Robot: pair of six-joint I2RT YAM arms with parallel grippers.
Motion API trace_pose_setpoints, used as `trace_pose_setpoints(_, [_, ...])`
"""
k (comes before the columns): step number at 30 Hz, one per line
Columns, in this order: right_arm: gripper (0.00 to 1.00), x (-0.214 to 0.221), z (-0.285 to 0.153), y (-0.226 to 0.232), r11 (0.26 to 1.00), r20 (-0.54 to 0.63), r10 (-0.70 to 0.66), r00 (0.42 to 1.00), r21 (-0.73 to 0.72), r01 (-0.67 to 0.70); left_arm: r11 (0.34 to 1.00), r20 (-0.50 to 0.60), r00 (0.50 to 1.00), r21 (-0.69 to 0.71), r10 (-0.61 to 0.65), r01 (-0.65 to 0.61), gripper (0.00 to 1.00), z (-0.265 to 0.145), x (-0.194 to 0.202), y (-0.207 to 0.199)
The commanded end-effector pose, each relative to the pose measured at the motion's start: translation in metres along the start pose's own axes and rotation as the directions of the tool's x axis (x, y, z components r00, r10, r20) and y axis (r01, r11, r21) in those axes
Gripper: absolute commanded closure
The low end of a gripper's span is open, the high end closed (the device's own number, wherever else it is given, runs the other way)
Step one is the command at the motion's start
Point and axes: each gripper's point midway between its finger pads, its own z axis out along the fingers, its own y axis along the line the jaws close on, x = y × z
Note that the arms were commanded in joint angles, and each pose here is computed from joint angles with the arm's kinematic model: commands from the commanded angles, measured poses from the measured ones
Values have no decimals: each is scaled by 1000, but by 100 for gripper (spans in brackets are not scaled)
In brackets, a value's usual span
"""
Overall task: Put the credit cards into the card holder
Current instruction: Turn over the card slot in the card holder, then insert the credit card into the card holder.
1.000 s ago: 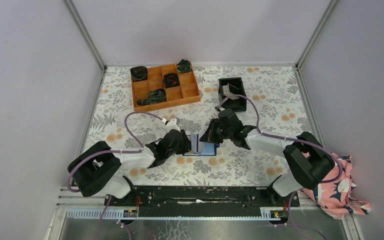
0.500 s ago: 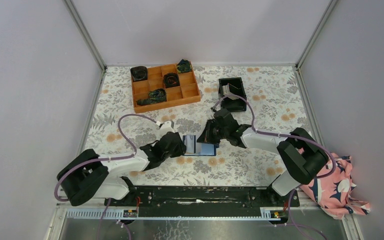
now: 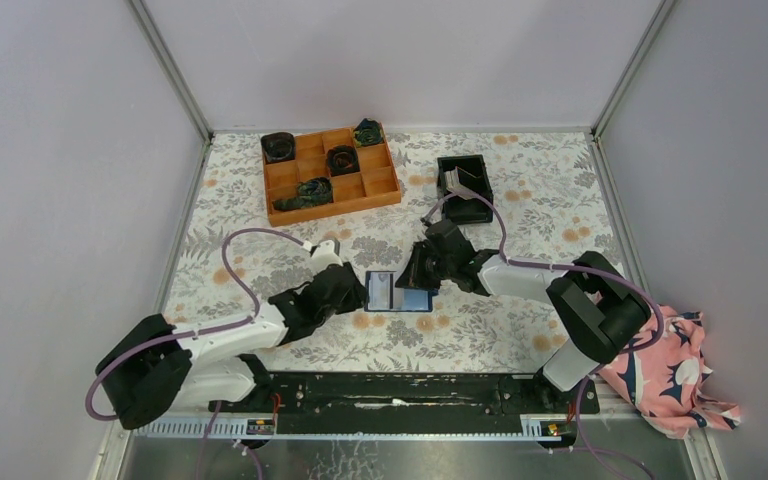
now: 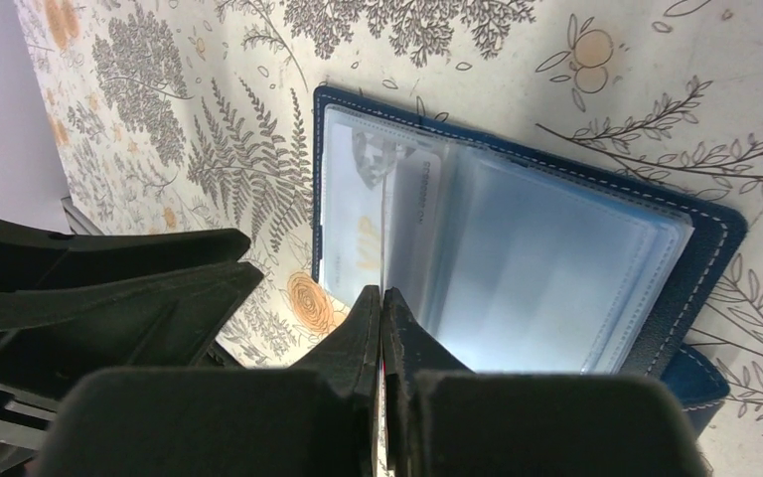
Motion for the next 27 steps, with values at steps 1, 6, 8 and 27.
trace_pose_setpoints(1, [100, -19, -7, 17, 998, 75, -53, 996, -26, 55, 999, -16, 999, 28, 41, -41, 60, 8, 3, -16])
trace_pose_setpoints(6, [100, -23, -18, 21, 997, 94, -68, 993, -27, 71, 994, -42, 998, 103, 41, -36, 61, 14, 11, -34])
trace_pose_setpoints(8, [100, -24, -23, 21, 997, 101, -65, 993, -38, 69, 991, -31, 999, 128, 32, -28, 61, 13, 9, -37])
trace_pose_setpoints(27, [100, 2, -47, 50, 945, 15, 14, 1000, -328, -9, 878, 26, 992, 470, -120, 93, 47, -13, -5, -67])
